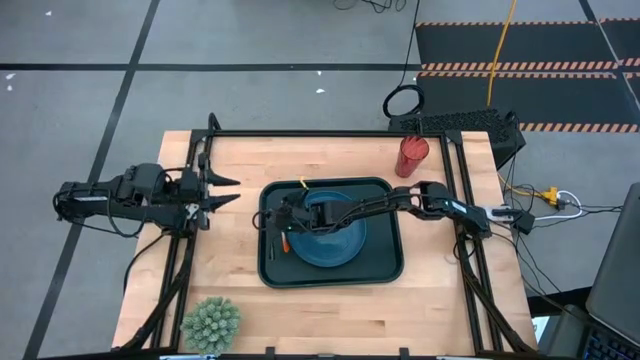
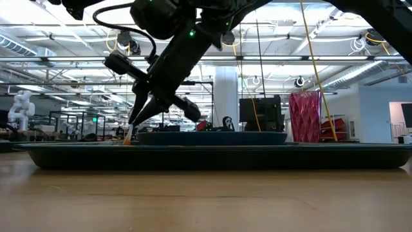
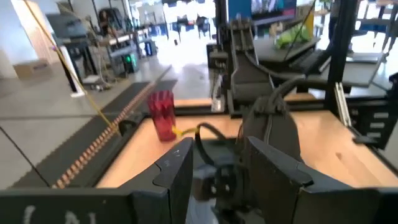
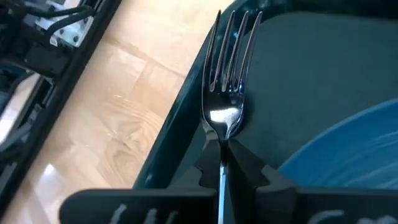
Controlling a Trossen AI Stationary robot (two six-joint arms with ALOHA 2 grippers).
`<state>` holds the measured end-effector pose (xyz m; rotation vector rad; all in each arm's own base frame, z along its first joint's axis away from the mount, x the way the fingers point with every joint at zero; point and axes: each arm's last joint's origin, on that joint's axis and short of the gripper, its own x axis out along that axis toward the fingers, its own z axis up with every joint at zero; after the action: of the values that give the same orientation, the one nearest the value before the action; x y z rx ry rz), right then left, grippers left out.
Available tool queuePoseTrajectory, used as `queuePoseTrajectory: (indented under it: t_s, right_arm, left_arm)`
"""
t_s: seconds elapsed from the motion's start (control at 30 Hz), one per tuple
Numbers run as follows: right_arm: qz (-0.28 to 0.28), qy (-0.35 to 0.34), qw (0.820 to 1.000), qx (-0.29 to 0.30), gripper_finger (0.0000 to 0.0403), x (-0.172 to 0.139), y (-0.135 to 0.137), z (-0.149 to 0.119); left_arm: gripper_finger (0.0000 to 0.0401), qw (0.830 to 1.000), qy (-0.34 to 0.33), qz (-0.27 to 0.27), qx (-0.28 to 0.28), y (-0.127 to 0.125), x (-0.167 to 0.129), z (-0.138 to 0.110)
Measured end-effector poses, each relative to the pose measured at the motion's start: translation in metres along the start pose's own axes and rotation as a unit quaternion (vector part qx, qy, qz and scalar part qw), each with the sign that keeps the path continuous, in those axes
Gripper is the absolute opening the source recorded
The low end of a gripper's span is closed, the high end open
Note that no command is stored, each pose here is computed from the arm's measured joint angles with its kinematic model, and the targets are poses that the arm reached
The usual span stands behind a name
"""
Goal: Pick and place plate/cup/fork/spoon on tray
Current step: Put the orange fork between the black spoon and blue plate on the black tray
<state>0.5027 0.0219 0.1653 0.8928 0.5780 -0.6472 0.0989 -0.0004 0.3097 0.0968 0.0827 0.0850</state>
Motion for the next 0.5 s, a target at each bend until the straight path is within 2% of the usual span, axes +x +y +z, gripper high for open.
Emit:
queuePoseTrajectory:
  t_s: [0.23, 0.5]
  right_arm:
    - [-0.007, 0.004, 0.998, 0.069, 0.0, 0.009, -0.016, -0.011]
    - [-0.004, 0.005, 0.996, 0.088, 0.0, 0.01, -0.017, -0.016]
  left_arm:
    - [0.0152, 0.999, 0.035, -0.002, -0.015, -0.001, 0.0, -0.007]
    - [0.0152, 0.997, 0.062, -0.014, -0.041, -0.003, -0.001, -0.012]
